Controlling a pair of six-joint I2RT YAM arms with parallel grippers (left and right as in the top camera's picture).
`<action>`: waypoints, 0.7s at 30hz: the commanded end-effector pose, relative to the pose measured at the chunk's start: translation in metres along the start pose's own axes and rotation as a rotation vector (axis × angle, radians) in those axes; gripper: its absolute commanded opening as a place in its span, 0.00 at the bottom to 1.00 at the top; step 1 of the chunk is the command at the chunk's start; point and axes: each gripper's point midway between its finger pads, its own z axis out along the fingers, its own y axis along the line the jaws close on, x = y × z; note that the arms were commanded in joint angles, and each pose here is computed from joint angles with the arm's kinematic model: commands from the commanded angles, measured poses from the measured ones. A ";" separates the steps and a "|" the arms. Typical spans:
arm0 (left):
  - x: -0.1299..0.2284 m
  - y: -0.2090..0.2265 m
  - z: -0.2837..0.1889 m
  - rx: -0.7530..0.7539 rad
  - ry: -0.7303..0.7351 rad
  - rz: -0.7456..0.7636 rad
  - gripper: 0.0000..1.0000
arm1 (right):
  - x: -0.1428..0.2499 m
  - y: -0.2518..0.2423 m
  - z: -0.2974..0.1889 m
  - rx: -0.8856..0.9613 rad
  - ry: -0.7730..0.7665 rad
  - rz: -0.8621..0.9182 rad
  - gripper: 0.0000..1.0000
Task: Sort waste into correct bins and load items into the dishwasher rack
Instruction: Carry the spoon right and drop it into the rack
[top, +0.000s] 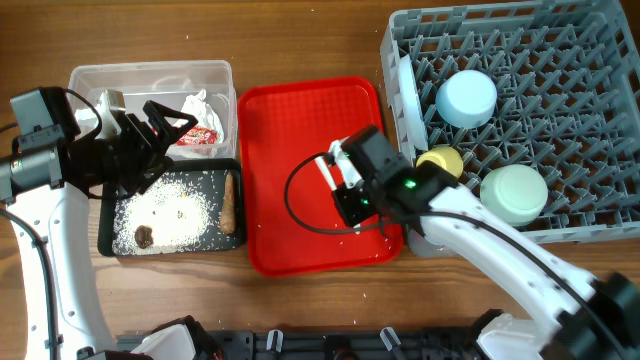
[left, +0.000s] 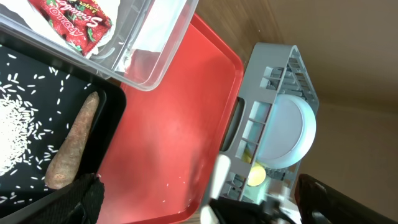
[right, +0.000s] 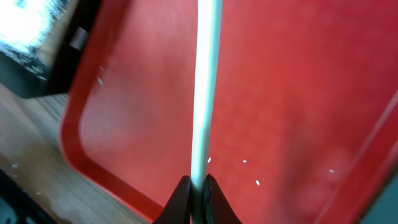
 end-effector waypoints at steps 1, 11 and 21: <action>-0.002 -0.004 -0.006 0.009 -0.022 0.026 1.00 | -0.011 -0.008 -0.035 0.010 -0.091 0.023 0.04; -0.002 -0.004 -0.006 0.009 -0.022 0.026 1.00 | -0.006 -0.072 -0.100 0.146 -0.212 0.173 0.04; -0.002 -0.004 -0.006 0.009 -0.022 0.026 1.00 | 0.011 -0.147 -0.123 0.468 -0.211 0.299 0.04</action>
